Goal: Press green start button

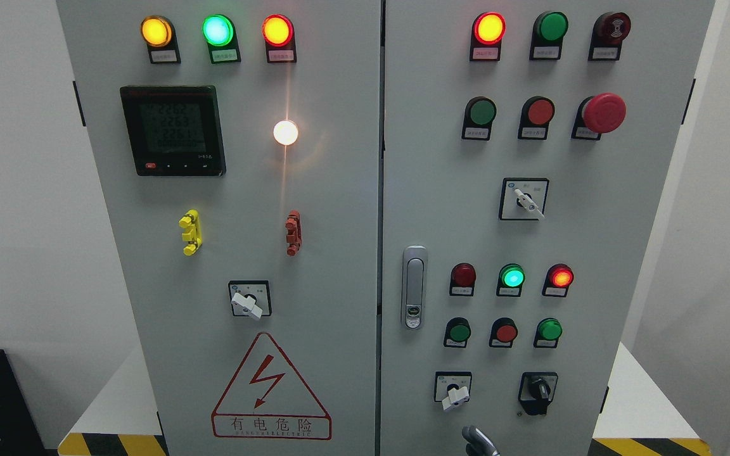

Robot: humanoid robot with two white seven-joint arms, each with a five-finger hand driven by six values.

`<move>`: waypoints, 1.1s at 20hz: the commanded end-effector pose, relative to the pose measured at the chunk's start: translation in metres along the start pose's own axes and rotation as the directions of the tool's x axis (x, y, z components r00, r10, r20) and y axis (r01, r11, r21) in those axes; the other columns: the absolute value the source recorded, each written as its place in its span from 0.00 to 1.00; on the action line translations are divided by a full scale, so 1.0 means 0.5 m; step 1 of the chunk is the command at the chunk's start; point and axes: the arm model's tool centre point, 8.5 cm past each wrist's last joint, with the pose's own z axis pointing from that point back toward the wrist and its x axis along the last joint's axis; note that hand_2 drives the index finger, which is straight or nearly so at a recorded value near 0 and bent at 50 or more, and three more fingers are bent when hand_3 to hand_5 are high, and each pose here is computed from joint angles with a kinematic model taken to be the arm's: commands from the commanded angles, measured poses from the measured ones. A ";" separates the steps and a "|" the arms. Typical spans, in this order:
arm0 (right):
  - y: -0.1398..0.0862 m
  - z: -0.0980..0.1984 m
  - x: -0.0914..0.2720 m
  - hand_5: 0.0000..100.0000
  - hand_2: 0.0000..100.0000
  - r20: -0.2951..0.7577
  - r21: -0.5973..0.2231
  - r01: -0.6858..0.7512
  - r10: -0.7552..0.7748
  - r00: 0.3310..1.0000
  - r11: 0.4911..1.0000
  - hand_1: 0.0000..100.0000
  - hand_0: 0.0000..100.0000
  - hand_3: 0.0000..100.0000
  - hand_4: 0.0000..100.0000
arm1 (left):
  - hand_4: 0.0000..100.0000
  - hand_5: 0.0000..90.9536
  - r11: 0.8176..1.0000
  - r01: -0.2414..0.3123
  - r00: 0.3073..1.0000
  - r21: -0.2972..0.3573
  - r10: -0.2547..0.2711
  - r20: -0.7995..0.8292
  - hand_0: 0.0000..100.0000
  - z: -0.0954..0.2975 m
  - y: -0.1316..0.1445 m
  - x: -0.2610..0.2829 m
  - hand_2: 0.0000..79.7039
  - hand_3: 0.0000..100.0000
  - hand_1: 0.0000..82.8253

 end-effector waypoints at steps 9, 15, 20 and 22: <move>-0.004 0.004 0.004 0.00 0.00 0.008 -0.006 -0.010 0.010 1.000 1.000 0.06 0.00 0.02 0.00 | 0.00 0.00 1.000 0.003 1.000 0.003 -0.003 -0.002 0.12 0.000 0.002 0.016 0.00 0.00 0.67; -0.007 0.005 0.014 0.03 0.00 0.045 -0.018 -0.068 0.069 0.997 0.998 0.26 0.00 0.21 0.16 | 0.00 0.00 1.000 0.003 1.000 0.003 -0.003 -0.002 0.12 0.000 0.002 0.016 0.00 0.00 0.67; -0.012 0.005 0.029 0.37 0.00 0.105 -0.040 -0.193 0.196 0.975 0.980 0.40 0.01 0.45 0.42 | 0.00 0.00 1.000 0.003 1.000 0.003 -0.003 -0.002 0.12 0.000 0.002 0.016 0.00 0.00 0.67; -0.012 0.005 0.035 0.48 0.00 0.126 -0.054 -0.253 0.258 0.958 0.966 0.42 0.05 0.53 0.51 | 0.00 0.00 1.000 0.003 1.000 0.003 -0.003 -0.002 0.12 0.000 0.002 0.016 0.00 0.00 0.67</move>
